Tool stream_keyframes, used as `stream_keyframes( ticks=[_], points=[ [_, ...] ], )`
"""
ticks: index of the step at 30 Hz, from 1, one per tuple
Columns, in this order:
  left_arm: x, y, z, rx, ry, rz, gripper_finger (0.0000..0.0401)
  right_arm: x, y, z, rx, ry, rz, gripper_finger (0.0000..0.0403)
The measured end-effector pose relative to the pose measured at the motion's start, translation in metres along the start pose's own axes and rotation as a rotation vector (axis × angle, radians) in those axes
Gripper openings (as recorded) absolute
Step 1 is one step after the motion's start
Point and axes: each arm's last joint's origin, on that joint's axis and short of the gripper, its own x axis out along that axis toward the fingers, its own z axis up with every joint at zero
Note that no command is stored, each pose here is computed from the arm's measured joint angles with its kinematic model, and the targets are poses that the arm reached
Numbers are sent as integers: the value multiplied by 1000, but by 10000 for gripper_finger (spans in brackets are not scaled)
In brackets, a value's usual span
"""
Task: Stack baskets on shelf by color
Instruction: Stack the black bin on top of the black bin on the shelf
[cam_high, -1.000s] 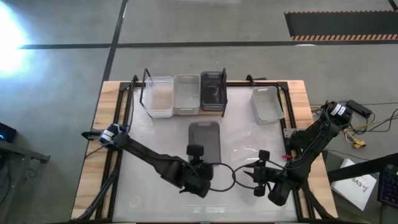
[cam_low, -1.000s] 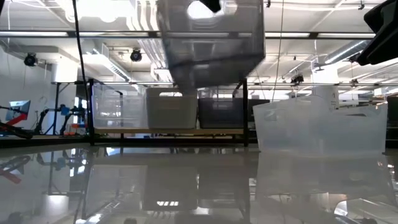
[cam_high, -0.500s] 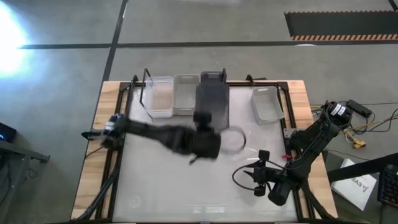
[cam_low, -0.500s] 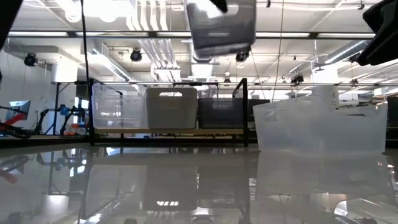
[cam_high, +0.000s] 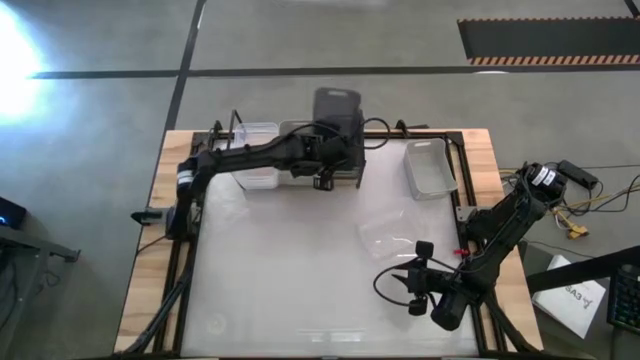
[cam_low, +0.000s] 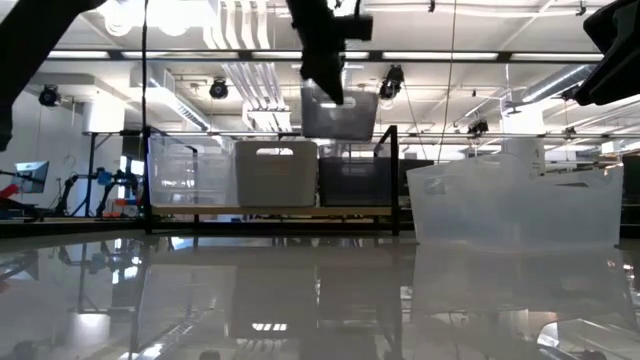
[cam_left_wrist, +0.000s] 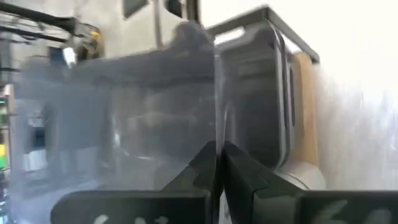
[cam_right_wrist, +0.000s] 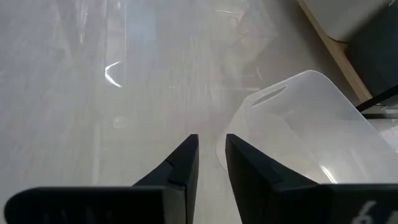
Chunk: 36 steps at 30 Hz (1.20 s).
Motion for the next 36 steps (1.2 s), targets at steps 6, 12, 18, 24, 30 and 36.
stream_keyframes(
  ticks=[6,12,18,24,30,36],
  points=[
    [18,-6,-4,15,-10,-49,0,-2,-2,1,7,-7,1,72],
    [22,-9,-3,4,-54,-97,0,-30,-36,19,66,-91,-89,56],
    [23,-7,-1,-11,-95,-136,0,-64,-106,47,199,-154,-146,32],
    [23,-7,0,-19,-128,-166,0,-70,-182,42,342,-174,-342,9],
    [24,-5,2,-36,-172,-192,0,-63,-226,13,465,-210,-329,8],
    [25,-2,2,-48,-214,-237,0,-5,-248,6,499,-243,-149,8]
  ],
)
